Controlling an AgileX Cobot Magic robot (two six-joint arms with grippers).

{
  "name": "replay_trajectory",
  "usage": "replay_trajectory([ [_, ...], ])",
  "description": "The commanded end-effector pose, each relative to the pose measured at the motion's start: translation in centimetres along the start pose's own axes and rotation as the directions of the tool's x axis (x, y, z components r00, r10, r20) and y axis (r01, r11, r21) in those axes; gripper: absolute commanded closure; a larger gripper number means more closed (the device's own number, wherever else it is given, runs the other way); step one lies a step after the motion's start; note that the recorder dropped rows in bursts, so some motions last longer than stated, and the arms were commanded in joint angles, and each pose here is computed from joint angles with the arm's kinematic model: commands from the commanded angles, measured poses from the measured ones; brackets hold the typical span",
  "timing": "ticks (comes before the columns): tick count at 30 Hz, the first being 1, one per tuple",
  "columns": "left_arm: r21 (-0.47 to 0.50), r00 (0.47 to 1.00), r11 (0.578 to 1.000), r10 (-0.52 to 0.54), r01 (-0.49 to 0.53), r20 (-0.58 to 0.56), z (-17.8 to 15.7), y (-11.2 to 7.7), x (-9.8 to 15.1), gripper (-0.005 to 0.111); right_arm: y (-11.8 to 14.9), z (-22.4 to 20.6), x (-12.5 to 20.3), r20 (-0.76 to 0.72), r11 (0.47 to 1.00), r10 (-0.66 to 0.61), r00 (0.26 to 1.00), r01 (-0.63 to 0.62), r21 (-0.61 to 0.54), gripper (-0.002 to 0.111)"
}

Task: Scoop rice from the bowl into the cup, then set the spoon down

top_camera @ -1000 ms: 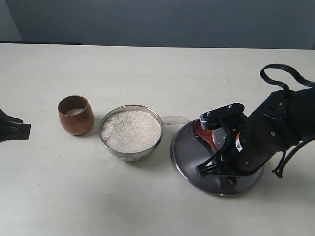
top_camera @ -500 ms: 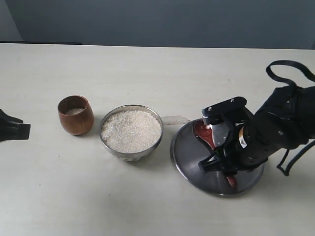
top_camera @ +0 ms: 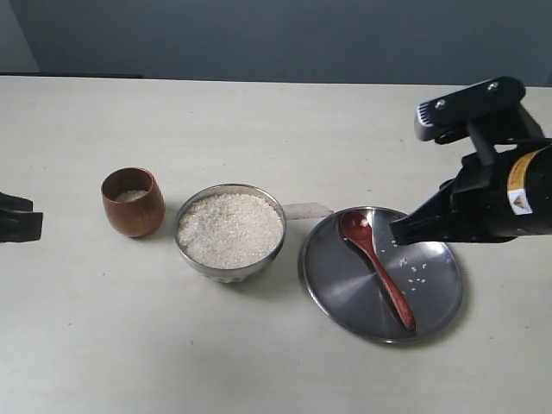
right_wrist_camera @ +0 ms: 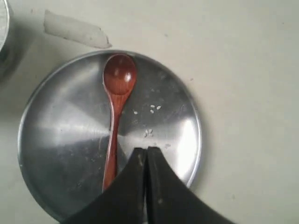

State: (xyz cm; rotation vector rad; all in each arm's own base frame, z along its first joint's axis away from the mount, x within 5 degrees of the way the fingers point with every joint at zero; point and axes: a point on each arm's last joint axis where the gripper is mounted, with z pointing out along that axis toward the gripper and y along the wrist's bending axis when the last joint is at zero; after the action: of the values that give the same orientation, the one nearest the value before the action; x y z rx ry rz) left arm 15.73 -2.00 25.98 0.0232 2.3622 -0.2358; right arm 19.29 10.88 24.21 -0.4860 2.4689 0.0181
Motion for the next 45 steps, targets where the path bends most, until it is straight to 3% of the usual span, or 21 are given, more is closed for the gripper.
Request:
replay_trajectory([
  [1,0.011,0.996,1.0,0.021,-0.022,0.083,-2.2,-0.4,0.4,0.106,-1.1,-2.8,0.3,0.062,0.999,0.016,0.998,-0.018,0.027,0.108],
  [14,0.064,0.941,0.993,0.07,-0.097,0.331,-10.0,-1.7,4.2,0.106,-4.4,-11.1,3.6,0.24,0.994,0.036,0.97,-0.061,0.095,0.108],
  [20,0.06,0.91,0.989,0.1,-0.135,0.402,-12.1,-1.9,6.3,0.106,-5.6,-14.3,6.1,0.333,0.989,0.086,0.939,-0.121,0.087,0.108],
  [25,0.045,0.889,0.979,0.162,-0.201,0.429,-13.2,-2.0,8.1,0.106,-6.1,-14.8,9.2,0.387,0.99,0.091,0.918,-0.124,0.062,0.108],
  [28,0.012,0.845,0.966,0.22,-0.258,0.487,-14.0,-2.1,9.0,0.106,-6.1,-13.9,11.4,0.4,0.992,0.078,0.913,-0.109,0.056,0.108],
  [33,-0.09,0.813,0.952,0.299,-0.294,0.499,-14.2,-1.5,8.7,0.106,-6.5,-15.4,12.5,0.591,0.994,0.078,0.803,-0.11,0.018,0.108],
  [36,-0.123,0.752,0.953,0.294,-0.277,0.59,-14.7,-1.5,7.8,0.106,-6.9,-16.1,12.7,0.657,0.994,0.041,0.753,-0.1,0.053,0.108],
  [41,-0.118,0.654,0.973,0.222,-0.2,0.724,-15.2,-1.4,6.6,0.106,-6.8,-15.3,12.8,0.652,0.993,0.008,0.758,-0.085,0.087,0.108],
  [45,-0.101,0.692,0.978,0.201,-0.183,0.693,-13.2,-1.0,7.1,0.106,-6.5,-14.4,12.7,0.667,0.994,-0.023,0.744,-0.054,0.095,0.108],
])
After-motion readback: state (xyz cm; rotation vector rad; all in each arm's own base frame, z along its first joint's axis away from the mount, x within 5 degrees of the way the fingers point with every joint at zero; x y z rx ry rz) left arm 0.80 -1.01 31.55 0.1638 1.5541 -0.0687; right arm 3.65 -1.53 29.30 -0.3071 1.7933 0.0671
